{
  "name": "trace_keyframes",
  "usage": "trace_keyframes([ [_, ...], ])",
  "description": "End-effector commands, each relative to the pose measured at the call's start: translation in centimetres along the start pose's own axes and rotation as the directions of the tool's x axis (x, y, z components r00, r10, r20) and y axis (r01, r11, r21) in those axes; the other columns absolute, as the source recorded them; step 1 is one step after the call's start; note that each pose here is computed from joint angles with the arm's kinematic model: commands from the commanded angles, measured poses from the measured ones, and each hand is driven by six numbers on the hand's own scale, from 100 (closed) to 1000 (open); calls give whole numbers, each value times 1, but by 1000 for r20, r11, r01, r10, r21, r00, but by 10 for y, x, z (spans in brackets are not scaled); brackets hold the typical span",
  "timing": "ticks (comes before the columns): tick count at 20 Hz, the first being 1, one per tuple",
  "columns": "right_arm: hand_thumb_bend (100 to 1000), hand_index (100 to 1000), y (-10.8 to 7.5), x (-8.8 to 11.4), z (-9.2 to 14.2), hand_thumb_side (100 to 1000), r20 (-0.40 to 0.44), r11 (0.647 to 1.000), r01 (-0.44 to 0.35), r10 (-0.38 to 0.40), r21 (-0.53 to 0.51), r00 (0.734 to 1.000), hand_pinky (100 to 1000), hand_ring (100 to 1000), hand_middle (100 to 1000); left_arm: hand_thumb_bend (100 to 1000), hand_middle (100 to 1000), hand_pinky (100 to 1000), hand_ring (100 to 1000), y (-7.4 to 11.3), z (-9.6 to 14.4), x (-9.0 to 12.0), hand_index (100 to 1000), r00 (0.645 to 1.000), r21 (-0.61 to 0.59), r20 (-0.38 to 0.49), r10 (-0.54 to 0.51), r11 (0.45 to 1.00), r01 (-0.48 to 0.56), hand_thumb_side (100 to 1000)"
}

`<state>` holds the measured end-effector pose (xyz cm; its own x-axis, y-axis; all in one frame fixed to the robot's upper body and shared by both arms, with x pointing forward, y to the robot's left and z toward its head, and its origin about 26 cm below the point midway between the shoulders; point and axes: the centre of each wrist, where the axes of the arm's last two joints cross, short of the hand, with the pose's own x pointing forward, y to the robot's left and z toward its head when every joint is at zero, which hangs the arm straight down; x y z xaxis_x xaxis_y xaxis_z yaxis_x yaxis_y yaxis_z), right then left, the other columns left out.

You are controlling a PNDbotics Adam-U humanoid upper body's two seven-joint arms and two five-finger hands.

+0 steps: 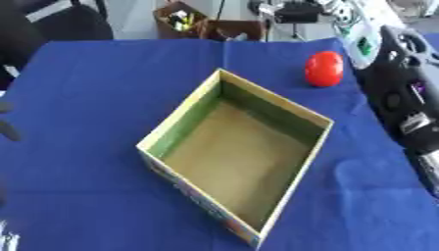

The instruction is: Pick up objects on the table and place them in the box.

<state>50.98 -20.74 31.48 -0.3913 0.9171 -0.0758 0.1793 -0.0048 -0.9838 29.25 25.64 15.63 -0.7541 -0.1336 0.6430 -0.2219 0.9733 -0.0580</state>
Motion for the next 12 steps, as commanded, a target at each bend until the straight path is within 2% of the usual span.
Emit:
trace_keyframes([
  [1,426,899,-16,-8,1,1000,-27,998,-57,57,-11,998,829,836,843,100,589,280,543,1,-5,6,712,1000,-18,29,-2,1000,3,934],
  [5,438,907,-12,-16,3,1000,-59,995,-93,96,45,994,832,842,848,100,589,280,543,1,-4,6,712,1000,-16,26,-5,1000,6,933],
  [12,526,919,-12,-30,8,1000,-93,984,-126,138,127,986,829,843,842,100,589,279,543,2,-4,6,711,1000,-14,23,-9,1000,9,933],
])
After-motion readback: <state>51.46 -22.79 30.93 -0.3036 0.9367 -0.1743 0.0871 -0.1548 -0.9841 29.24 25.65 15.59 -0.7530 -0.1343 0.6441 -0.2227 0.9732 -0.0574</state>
